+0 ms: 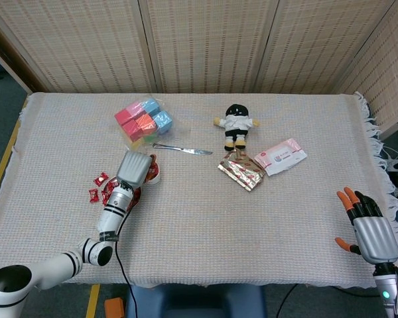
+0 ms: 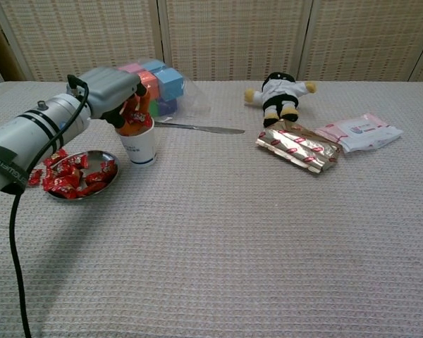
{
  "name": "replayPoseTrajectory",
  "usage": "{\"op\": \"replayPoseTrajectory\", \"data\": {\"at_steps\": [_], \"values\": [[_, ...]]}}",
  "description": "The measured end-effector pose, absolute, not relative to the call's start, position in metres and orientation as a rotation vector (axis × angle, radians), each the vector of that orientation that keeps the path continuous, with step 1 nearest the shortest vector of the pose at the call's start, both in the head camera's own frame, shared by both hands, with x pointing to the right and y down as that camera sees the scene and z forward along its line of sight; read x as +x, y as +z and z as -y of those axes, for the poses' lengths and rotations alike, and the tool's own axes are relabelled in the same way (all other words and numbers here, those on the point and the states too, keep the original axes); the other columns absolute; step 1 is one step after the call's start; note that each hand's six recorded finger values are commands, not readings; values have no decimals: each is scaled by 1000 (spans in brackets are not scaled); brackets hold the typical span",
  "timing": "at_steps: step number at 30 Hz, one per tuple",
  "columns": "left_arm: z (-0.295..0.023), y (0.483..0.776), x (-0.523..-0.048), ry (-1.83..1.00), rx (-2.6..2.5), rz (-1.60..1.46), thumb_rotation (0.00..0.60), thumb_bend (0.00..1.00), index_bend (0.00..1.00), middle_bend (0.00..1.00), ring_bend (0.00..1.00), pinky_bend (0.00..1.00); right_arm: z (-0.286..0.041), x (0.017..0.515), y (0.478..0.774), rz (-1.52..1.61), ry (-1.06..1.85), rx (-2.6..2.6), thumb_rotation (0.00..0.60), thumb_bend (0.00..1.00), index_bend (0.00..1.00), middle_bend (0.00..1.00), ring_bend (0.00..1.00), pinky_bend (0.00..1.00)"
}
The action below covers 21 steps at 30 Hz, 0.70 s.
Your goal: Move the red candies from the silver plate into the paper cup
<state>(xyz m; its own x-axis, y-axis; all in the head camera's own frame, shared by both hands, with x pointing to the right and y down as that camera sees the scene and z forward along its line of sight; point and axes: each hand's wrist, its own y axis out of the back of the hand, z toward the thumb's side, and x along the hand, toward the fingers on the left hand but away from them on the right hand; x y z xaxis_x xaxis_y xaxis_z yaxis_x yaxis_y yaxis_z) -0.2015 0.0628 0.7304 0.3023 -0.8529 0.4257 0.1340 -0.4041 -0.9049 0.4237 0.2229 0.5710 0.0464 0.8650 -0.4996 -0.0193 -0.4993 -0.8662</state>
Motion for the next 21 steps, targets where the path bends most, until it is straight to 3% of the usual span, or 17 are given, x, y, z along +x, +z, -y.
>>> {"op": "replayPoseTrajectory", "data": {"at_steps": [21], "values": [[-69, 726, -200, -1230, -1605, -628, 600, 546, 517, 673, 654, 1000, -223, 423, 571, 872, 1546, -1598, 600, 0, 0, 0, 0, 107]]}}
